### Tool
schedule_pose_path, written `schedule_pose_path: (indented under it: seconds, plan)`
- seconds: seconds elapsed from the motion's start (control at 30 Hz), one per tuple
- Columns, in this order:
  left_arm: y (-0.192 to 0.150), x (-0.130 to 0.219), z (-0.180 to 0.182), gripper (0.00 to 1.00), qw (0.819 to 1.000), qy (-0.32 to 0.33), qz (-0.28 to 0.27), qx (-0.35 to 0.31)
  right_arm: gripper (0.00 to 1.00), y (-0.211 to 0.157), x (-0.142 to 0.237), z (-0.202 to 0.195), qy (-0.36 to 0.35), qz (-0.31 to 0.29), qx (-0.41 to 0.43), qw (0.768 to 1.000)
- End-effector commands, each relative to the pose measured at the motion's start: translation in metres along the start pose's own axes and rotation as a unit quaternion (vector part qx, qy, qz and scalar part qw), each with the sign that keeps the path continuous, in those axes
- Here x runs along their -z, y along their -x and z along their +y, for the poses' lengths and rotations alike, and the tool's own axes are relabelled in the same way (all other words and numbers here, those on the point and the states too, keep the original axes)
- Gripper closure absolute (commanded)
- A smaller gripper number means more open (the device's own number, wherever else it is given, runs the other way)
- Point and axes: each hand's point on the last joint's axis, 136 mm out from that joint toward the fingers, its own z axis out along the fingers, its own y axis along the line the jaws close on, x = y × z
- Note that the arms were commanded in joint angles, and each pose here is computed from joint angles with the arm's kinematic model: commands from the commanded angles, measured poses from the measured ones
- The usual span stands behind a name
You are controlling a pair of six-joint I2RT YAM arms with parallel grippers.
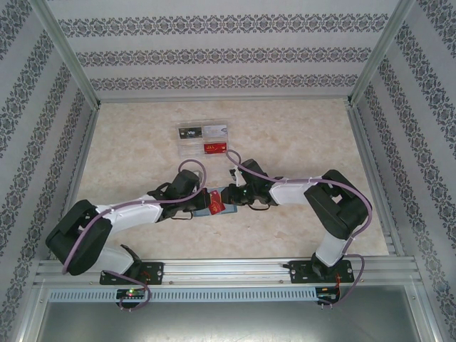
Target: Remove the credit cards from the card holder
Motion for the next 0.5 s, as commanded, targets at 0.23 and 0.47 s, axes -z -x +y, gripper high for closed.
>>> schedule_pose_path:
  seconds: [0.23, 0.47]
  plan:
    - [-0.0132, -0.0168, 0.0130, 0.97, 0.999, 0.030, 0.028, 0.000, 0.77, 0.0013, -0.0047, 0.0028, 0.014, 0.012, 0.007, 1.000]
    - [-0.0122, -0.0163, 0.0121, 0.97, 0.999, 0.030, 0.027, -0.001, 0.82, -0.0005, -0.0073, 0.0083, 0.023, 0.020, 0.012, 0.999]
